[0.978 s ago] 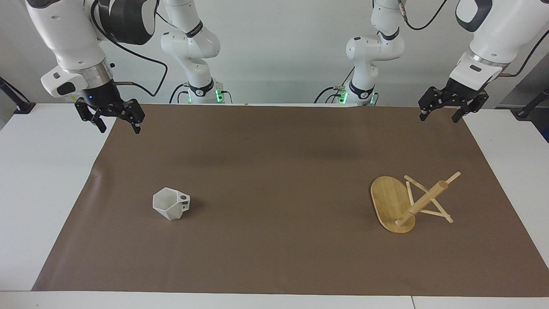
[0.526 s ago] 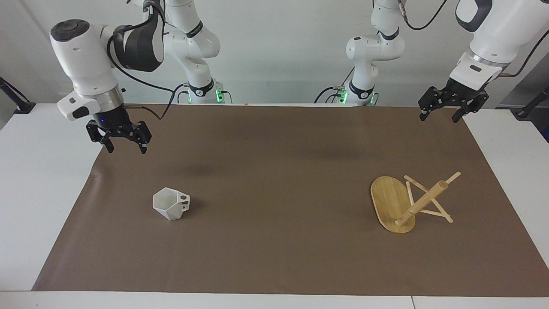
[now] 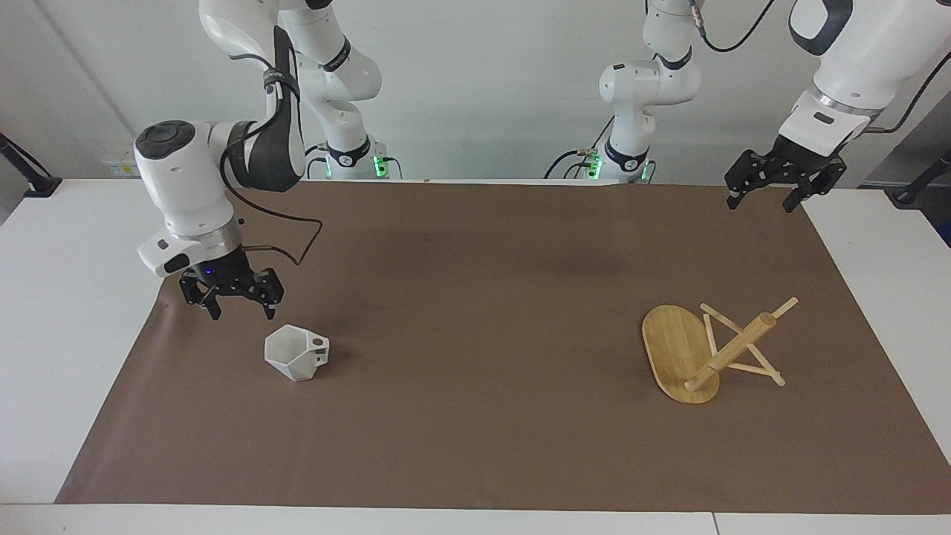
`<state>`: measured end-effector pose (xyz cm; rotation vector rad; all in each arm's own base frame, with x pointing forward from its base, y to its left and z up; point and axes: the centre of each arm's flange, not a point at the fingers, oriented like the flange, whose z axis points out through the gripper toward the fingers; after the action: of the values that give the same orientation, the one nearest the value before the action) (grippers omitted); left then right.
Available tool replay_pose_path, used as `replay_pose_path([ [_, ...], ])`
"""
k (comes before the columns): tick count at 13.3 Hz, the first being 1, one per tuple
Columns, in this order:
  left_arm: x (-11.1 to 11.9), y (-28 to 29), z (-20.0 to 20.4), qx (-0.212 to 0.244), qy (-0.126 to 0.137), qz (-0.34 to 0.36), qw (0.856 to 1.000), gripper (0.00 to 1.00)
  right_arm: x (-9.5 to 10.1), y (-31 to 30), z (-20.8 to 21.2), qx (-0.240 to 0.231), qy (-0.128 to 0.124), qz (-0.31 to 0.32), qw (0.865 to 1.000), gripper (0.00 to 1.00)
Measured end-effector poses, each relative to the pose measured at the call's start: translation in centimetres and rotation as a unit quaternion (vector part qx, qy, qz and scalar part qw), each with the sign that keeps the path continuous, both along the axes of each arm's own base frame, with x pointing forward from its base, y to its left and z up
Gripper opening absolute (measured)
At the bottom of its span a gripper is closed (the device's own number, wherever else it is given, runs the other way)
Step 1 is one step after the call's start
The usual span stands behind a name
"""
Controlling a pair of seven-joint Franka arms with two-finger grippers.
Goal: Hang cup on rack
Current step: 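Reach the right gripper to the white cup and grasp it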
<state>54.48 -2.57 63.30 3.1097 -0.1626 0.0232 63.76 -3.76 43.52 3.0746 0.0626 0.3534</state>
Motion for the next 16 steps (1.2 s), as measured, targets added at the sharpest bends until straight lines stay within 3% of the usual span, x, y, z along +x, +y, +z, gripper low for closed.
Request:
replay_pose_path([
  [4,0.0,0.0,0.0,0.0,0.0,0.0,1.0,1.0,1.4,0.3,-3.1,0.0,-0.017,0.004,1.0,1.0],
  [16,0.0,0.0,0.0,0.0,0.0,0.0,1.0,1.0,1.1,0.3,-8.2,0.006,0.015,-0.014,1.0,1.0],
])
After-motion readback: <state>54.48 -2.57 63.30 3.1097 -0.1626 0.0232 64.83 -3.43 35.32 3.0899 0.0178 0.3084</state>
